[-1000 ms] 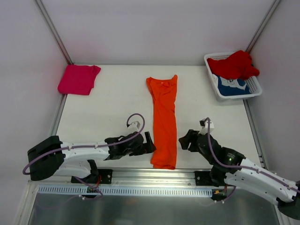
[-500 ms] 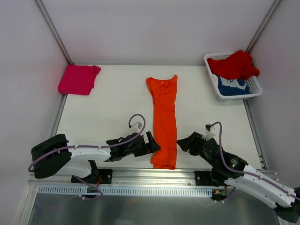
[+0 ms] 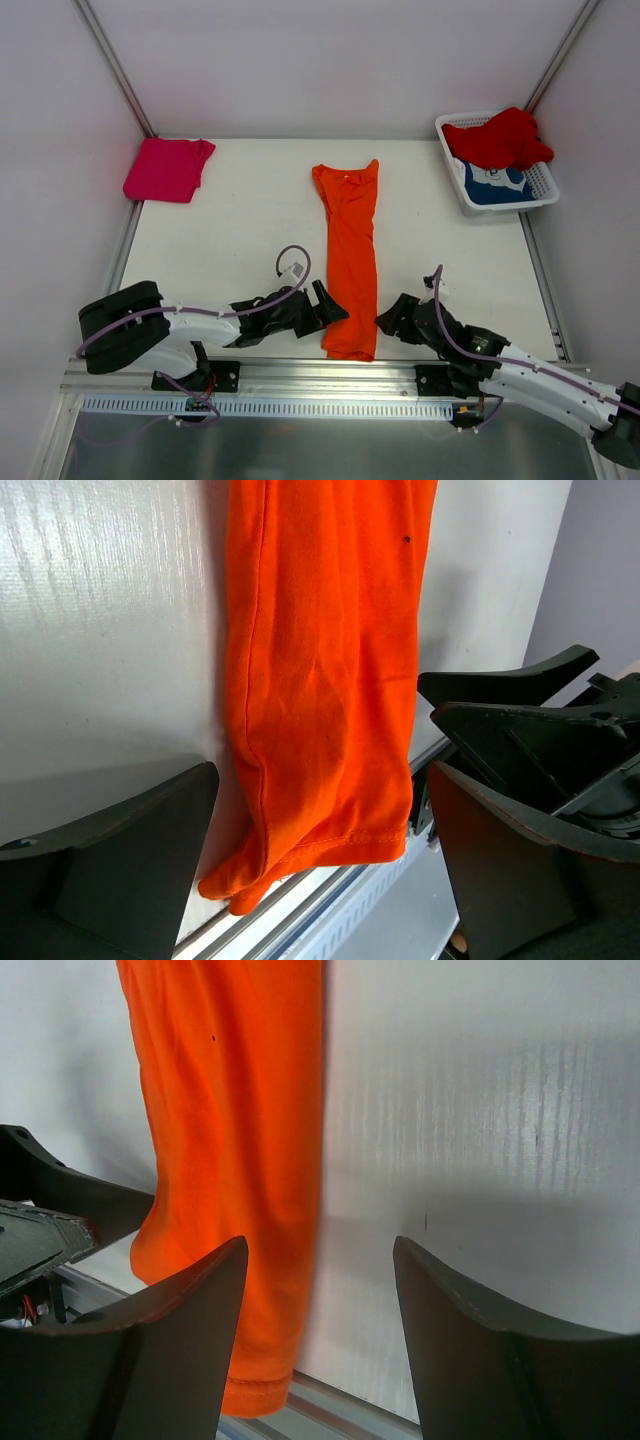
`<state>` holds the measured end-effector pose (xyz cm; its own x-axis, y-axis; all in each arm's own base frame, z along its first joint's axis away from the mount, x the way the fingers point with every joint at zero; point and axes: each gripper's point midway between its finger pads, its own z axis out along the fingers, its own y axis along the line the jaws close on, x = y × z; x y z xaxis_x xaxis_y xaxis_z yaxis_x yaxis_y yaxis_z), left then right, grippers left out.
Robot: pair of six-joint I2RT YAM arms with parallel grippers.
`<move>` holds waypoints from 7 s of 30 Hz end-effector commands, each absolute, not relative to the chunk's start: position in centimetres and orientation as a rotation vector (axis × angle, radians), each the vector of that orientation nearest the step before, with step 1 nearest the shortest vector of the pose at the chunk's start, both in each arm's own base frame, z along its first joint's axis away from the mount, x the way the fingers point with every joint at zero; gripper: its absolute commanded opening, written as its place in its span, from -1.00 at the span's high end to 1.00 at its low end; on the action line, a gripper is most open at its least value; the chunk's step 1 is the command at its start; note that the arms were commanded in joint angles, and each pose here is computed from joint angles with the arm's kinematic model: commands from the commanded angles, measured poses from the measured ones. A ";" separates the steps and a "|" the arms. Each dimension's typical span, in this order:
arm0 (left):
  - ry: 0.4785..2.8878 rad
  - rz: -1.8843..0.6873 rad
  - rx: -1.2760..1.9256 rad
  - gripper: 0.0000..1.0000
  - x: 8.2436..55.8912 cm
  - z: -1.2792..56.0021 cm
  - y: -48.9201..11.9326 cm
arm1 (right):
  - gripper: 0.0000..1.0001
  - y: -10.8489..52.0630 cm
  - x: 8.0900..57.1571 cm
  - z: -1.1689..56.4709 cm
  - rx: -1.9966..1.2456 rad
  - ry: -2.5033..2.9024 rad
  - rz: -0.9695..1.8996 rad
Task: Fold and stack the t-shirts
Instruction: Fold the tshirt
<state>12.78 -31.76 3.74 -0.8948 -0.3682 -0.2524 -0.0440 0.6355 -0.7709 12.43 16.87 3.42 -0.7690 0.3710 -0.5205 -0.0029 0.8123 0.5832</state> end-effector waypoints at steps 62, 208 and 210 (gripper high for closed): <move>2.811 -0.656 -0.325 1.00 4.6 -6.1 -23.6 | 0.99 20.2 10.4 3.9 0.075 2.416 0.674; 2.574 -0.811 -0.011 0.63 13.4 3.7 -36.4 | 0.40 17.8 11.4 4.5 0.085 2.372 0.524; 2.579 -0.817 -0.014 0.92 13.3 3.6 -36.5 | 0.40 17.7 11.5 4.5 0.092 2.366 0.526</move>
<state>13.59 -35.43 2.89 -0.9037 -0.1566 -0.3985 0.0898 0.8406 -0.5341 11.30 18.11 4.43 -0.7651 0.2014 -0.6116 -0.0819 0.9117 0.4026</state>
